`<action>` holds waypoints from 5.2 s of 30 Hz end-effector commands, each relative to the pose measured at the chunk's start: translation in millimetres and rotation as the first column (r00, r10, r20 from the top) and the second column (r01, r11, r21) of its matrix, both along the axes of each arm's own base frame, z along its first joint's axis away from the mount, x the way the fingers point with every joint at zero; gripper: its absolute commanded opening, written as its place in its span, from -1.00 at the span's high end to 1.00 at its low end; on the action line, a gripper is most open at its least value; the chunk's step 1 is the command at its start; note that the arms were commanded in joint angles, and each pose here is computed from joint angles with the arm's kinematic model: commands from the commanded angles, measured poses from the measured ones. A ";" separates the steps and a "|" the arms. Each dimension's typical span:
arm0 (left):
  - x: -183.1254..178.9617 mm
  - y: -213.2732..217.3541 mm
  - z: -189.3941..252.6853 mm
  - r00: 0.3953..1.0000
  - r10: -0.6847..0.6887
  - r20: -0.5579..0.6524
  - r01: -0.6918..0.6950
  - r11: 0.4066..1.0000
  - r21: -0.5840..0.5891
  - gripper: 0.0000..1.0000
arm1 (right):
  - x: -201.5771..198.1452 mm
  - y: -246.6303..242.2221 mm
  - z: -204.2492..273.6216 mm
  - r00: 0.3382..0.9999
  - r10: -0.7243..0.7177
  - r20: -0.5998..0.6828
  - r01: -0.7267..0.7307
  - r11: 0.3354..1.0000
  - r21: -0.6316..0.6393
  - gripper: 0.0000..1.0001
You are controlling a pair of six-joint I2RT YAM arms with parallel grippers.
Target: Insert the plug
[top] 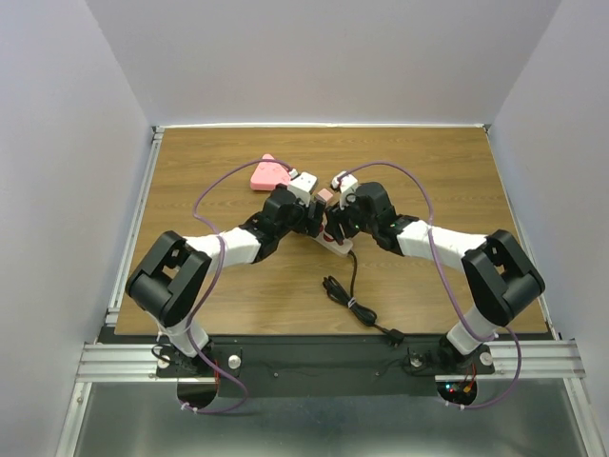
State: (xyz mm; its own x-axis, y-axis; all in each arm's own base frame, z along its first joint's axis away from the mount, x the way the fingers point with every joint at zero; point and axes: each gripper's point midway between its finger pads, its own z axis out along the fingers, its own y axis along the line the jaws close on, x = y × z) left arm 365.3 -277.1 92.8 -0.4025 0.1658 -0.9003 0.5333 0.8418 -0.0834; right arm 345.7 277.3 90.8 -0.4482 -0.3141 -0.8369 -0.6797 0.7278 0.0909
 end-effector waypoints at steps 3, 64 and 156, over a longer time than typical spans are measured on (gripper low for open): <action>-85.5 -39.0 -8.6 0.944 -0.222 -0.242 0.205 0.974 -0.095 -0.96 | -47.2 -6.0 -42.0 0.974 -0.002 -0.227 -0.011 0.998 -0.056 0.99; 55.4 16.8 73.4 0.989 0.076 -0.125 -0.100 0.975 -0.199 -0.97 | 1.5 -213.9 -25.2 0.687 -0.725 -0.048 0.679 0.664 -0.312 0.99; 11.9 63.2 80.8 0.977 0.154 -0.147 -0.175 0.974 -0.146 -0.98 | 218.8 -48.5 -25.1 0.982 0.191 -0.004 -0.182 0.925 -0.333 -0.75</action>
